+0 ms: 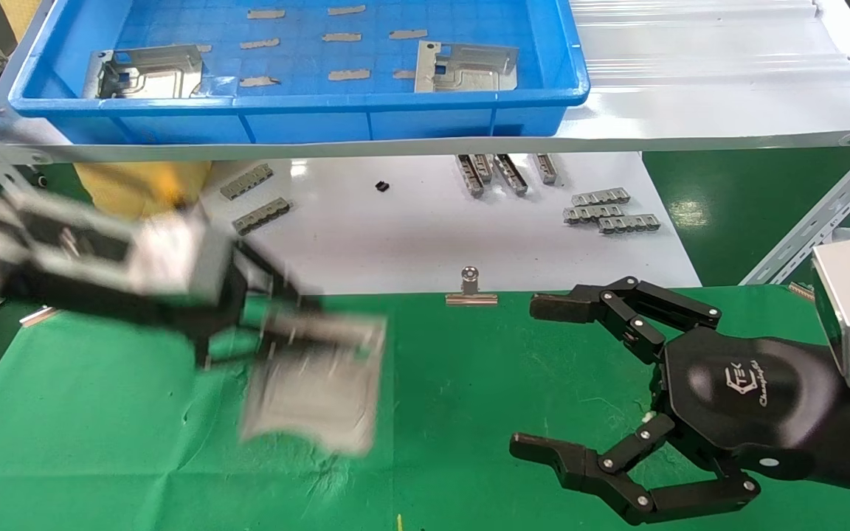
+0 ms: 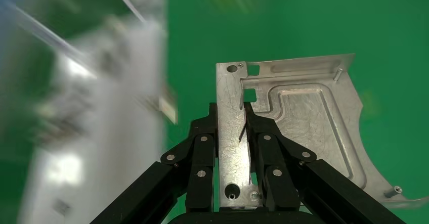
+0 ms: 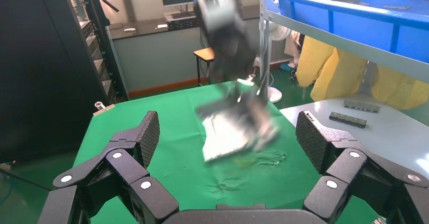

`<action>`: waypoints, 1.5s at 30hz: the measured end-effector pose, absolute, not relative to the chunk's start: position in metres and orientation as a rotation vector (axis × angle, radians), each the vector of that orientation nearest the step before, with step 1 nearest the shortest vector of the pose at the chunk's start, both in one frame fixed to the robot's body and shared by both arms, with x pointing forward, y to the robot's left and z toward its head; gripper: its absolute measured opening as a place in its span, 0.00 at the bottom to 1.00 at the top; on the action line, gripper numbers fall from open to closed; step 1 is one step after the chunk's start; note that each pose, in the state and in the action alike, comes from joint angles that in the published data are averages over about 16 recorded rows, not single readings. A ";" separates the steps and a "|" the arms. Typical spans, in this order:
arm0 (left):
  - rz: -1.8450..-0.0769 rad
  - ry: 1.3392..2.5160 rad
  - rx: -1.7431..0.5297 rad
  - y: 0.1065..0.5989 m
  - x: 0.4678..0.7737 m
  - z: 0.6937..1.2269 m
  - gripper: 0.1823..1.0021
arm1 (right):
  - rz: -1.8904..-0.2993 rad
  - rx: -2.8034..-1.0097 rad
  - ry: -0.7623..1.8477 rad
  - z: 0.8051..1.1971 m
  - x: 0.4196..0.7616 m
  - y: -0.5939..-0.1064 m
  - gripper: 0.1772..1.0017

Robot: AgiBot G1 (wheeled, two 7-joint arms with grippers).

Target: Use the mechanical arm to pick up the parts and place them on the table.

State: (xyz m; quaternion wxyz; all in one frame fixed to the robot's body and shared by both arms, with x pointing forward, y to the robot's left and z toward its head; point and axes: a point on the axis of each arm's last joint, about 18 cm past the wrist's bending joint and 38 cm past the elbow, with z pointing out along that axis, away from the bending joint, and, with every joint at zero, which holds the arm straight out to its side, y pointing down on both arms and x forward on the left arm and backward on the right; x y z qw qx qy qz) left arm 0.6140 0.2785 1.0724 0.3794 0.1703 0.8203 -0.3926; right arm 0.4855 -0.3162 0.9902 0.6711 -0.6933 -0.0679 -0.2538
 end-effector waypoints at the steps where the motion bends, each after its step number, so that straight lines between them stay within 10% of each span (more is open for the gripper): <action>1: -0.977 2.116 0.422 0.281 0.619 1.064 0.11 | -0.572 -1.562 -0.153 0.990 0.486 -0.316 1.00; 29: -0.852 2.218 0.239 0.302 0.679 0.967 0.14 | -0.572 -1.562 -0.153 0.990 0.486 -0.316 1.00; 45: -1.284 2.097 0.061 0.314 0.652 0.987 0.37 | -0.572 -1.562 -0.153 0.990 0.486 -0.316 1.00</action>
